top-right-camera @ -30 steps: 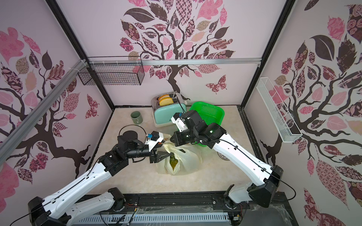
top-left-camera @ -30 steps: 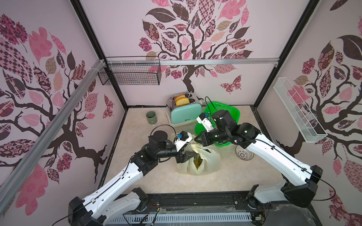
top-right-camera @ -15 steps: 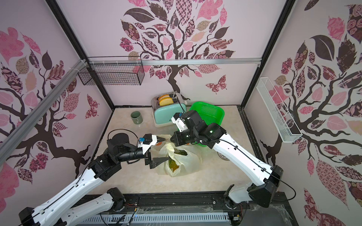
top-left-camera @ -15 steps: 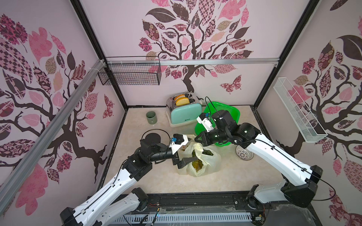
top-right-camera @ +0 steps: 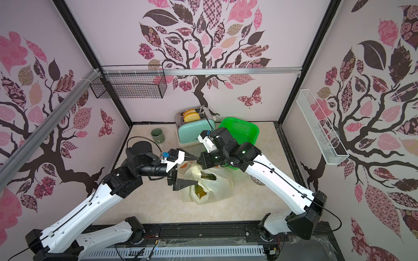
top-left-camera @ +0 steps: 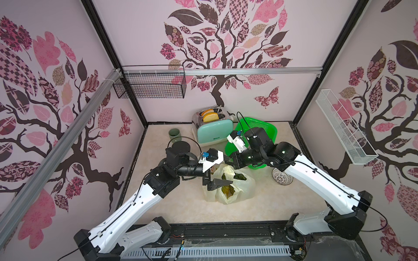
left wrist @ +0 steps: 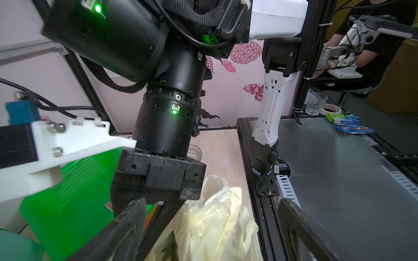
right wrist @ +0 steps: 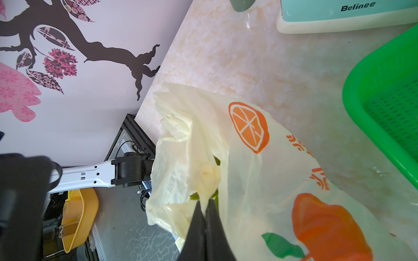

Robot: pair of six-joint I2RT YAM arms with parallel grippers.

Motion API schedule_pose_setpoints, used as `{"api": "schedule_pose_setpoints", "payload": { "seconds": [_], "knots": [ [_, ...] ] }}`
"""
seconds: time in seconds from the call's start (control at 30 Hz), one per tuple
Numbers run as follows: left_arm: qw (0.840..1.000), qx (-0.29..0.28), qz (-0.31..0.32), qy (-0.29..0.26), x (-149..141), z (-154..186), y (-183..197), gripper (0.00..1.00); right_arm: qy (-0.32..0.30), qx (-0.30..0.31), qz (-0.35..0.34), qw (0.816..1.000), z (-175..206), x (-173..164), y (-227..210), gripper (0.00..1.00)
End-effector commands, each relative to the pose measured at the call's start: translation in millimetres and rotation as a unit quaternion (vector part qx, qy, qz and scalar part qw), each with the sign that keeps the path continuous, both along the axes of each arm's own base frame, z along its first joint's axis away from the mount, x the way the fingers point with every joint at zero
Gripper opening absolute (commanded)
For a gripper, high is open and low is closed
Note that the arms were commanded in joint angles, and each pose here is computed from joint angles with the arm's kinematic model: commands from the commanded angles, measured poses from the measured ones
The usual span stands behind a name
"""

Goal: Place the pineapple into a plastic bag & tie a knot
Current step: Cross the plastic bag at the center of the board.

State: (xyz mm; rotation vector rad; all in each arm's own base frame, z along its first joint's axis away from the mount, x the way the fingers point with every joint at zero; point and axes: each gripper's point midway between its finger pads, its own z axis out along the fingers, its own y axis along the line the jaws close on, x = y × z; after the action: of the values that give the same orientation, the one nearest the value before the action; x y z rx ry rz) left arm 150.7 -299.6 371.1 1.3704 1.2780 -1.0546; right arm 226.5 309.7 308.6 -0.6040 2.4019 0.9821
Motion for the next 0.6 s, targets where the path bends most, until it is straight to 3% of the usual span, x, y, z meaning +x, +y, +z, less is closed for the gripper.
{"api": "schedule_pose_setpoints", "payload": {
  "seconds": [0.0, 0.23, 0.3, 0.33, 0.57],
  "knots": [
    [0.999, 0.009, -0.03, 0.001, -8, 1, -2, 0.85, -0.006, 0.004, 0.001, 1.0, 6, -3, -3, 0.0],
    [0.999, 0.031, -0.019, -0.002, 2, -10, -6, 0.39, -0.007, 0.005, 0.002, 1.0, 8, -4, -4, 0.0],
    [0.999, 0.032, -0.011, -0.006, 2, -11, -4, 0.1, -0.01, 0.002, 0.0, 1.0, 8, -4, -5, 0.0],
    [0.999, 0.032, -0.004, -0.007, 3, -12, -3, 0.02, -0.013, 0.001, -0.001, 1.0, 8, -3, -6, 0.0],
    [0.995, 0.044, 0.087, -0.003, 20, -36, 15, 0.0, -0.071, -0.007, -0.023, 0.997, 30, 5, -20, 0.0]
  ]
}}
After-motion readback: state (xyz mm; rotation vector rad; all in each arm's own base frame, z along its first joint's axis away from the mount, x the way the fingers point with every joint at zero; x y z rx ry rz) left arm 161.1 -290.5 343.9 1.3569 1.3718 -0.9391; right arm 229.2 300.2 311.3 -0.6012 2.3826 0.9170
